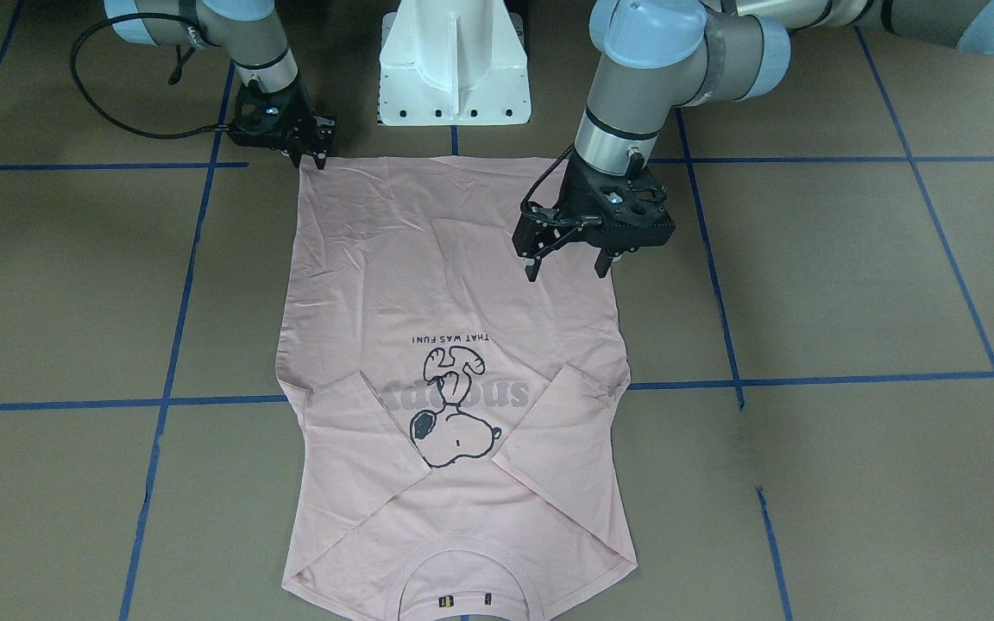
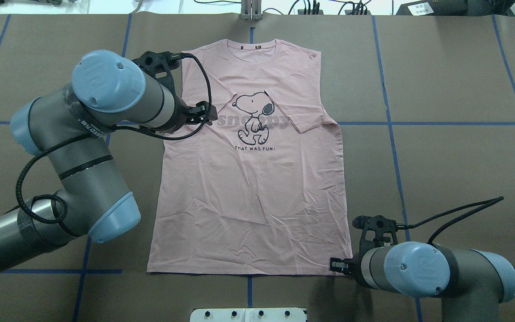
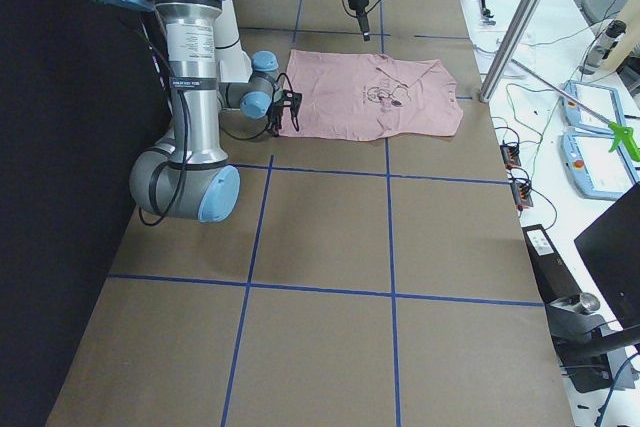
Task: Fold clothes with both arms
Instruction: 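Move both grippers to the shirt hem nearest the robot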
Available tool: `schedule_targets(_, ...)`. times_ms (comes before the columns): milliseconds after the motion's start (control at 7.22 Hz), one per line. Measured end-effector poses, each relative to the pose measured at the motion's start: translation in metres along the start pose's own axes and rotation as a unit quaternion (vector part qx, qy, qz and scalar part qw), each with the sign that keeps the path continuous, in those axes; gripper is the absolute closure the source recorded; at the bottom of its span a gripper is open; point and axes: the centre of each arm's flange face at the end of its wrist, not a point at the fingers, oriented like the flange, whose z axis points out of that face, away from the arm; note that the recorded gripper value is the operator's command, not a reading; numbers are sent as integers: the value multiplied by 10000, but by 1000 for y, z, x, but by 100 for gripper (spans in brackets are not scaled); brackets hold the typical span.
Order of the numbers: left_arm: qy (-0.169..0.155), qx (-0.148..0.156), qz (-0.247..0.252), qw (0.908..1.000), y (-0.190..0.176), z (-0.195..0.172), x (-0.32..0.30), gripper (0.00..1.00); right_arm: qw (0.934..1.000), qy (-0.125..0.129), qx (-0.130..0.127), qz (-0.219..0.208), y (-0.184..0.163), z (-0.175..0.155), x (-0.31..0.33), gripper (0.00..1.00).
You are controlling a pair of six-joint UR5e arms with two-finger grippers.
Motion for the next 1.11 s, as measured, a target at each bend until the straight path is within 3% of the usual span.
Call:
schedule_targets(554, -47, -96, -39, 9999, 12, 7, -4, 0, 10000, -46, -25, 11, -1, -6, -2, 100)
schedule_targets(1108, -379, -663, -697, 9946, 160, 26, -55, 0, 9995, -287, 10, 93, -11, -34, -8, 100)
